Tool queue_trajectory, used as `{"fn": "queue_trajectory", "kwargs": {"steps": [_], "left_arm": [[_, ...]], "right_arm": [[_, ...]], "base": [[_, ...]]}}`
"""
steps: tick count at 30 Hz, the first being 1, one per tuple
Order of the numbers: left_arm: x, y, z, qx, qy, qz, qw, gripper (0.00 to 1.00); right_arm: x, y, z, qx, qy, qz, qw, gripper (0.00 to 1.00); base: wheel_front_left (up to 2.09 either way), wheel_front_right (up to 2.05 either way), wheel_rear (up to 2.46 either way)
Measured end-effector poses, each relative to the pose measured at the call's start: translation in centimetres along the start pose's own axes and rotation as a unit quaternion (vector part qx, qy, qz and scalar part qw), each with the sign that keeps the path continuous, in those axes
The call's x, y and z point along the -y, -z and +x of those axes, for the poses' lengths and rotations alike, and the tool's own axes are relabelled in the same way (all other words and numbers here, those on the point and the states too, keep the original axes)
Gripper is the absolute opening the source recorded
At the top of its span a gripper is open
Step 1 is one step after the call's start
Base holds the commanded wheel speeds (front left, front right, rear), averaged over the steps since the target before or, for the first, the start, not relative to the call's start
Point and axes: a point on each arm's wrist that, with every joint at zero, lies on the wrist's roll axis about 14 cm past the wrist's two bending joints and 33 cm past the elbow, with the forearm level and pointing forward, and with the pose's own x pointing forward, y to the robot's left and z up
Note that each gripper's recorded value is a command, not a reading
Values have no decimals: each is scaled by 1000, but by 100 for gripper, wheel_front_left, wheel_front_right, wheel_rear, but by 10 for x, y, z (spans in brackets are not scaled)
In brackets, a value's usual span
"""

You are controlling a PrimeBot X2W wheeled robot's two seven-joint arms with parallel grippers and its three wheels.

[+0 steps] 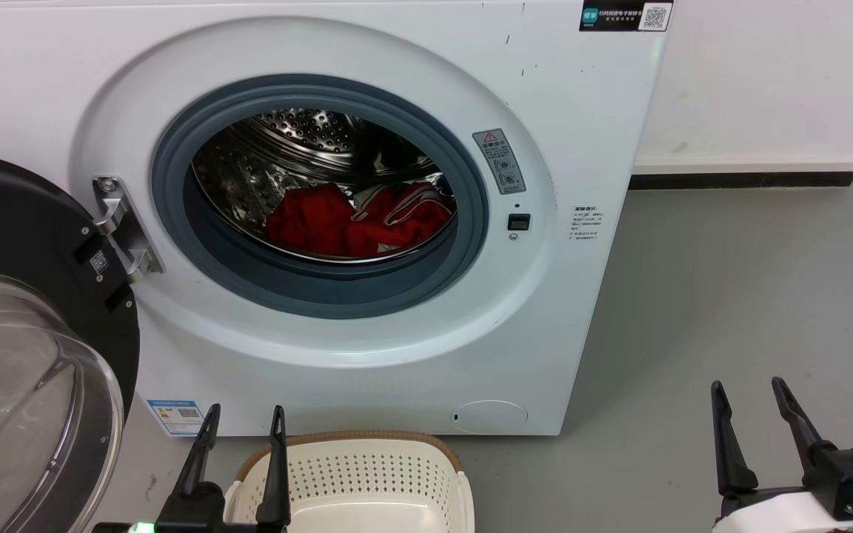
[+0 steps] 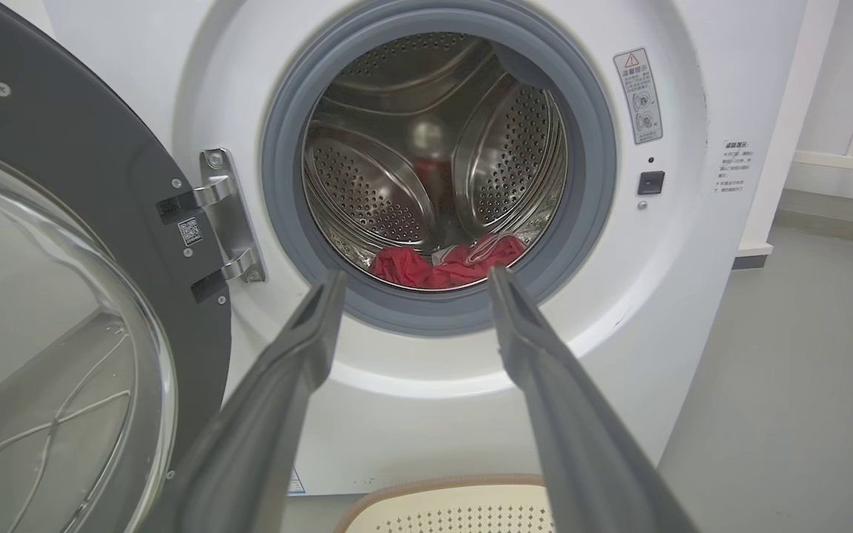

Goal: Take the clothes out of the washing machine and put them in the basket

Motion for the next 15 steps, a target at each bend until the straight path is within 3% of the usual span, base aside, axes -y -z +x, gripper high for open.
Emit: {"fn": "queue_trajectory", "kwargs": {"steps": [15], "left_arm": [[1,32,21,-45,12,-13,999,100]], "right_arm": [[21,1,6,-2,32,-8,999,100]], "base": [[0,0,0]]}}
